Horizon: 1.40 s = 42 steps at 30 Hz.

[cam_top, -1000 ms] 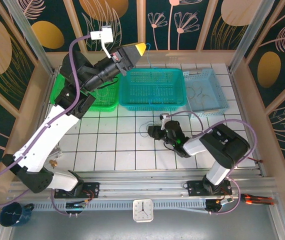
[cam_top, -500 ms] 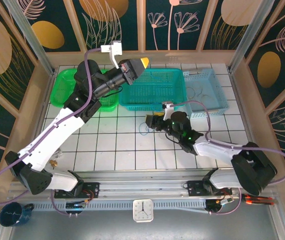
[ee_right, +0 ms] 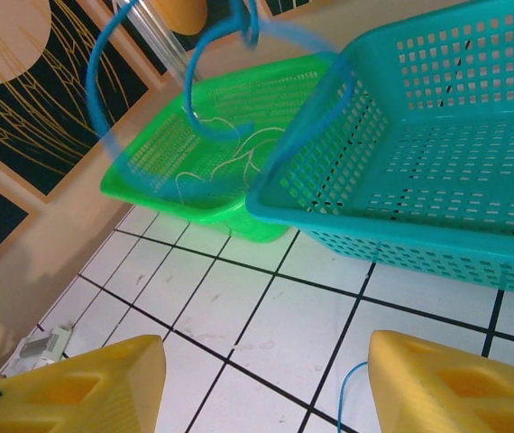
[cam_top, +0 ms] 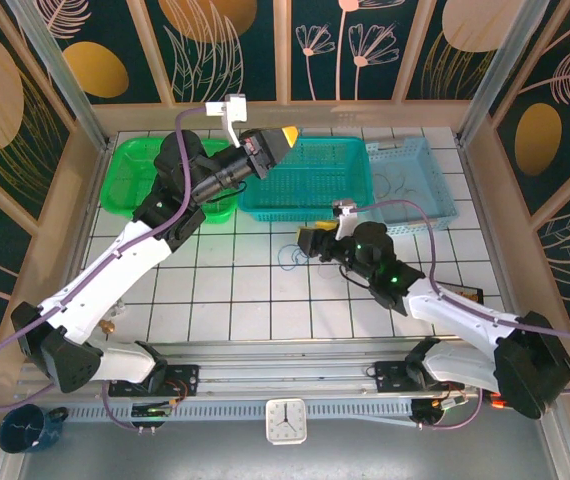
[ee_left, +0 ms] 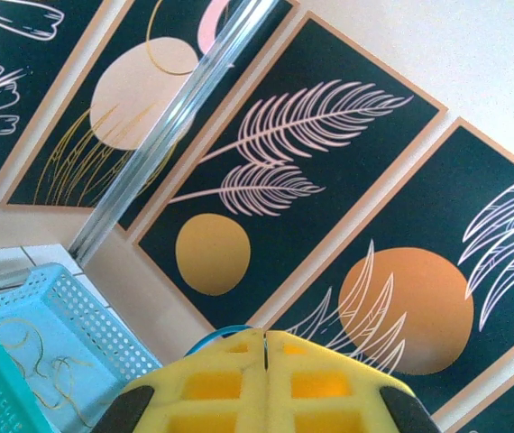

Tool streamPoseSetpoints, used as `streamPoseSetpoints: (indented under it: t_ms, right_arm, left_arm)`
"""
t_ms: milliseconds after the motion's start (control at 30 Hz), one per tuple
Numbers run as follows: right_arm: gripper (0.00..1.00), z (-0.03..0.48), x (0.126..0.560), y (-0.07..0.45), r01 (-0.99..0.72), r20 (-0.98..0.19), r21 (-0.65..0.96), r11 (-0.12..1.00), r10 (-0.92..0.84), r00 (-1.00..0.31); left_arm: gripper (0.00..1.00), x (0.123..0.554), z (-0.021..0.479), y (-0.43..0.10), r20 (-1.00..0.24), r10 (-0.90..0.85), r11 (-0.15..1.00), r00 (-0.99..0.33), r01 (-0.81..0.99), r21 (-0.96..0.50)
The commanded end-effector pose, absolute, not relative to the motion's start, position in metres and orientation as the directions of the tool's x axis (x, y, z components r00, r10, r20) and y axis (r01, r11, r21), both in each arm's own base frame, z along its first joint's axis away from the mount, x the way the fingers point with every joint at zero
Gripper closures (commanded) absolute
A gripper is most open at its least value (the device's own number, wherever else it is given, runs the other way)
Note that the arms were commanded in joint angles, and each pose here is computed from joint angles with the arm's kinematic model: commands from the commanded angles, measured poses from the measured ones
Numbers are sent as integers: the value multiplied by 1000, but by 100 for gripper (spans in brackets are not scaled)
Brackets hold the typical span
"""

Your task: Untangle the cables

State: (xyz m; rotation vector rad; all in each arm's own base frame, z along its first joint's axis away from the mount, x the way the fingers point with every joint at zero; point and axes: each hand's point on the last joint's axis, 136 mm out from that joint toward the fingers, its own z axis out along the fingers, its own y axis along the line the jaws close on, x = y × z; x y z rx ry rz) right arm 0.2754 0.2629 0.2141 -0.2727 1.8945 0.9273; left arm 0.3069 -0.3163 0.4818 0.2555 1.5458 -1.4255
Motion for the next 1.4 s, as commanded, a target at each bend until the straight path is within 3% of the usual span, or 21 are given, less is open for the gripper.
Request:
streamPoseSetpoints:
  t_ms: [0,200,567,1100,1267,1367]
  right_arm:
    - [39,232,277,260,-561,-861,464,686,200,-468]
    - [37,246,273,250,-558,-871,457,692,223,-437]
    - [30,325,279,215,-549,-917,397,735,296,-267]
    - [30,360,314,236,-605,-926,376,702,312,-213]
    - [36,352,328,240,-591,-922,386,708,327,-209]
    - [48,339,336,238,-576,-915,402,712,344,-213]
  left_arm:
    - [100,300,500,-306,-748,-483,270,-455,736,-621]
    - [100,301,496,-307,-751,-478,277,-455,733,-621]
    - [100,300,489,-309,-744,-470,259,-475,732,-630]
    - [100,299,494,-312,-736,-473,235,-485,735,-635]
    - [100,298,499,-312,-726,-483,214,-489,739,-639]
    - [100,297,505,-312,-720,-493,197,-489,743,-640]
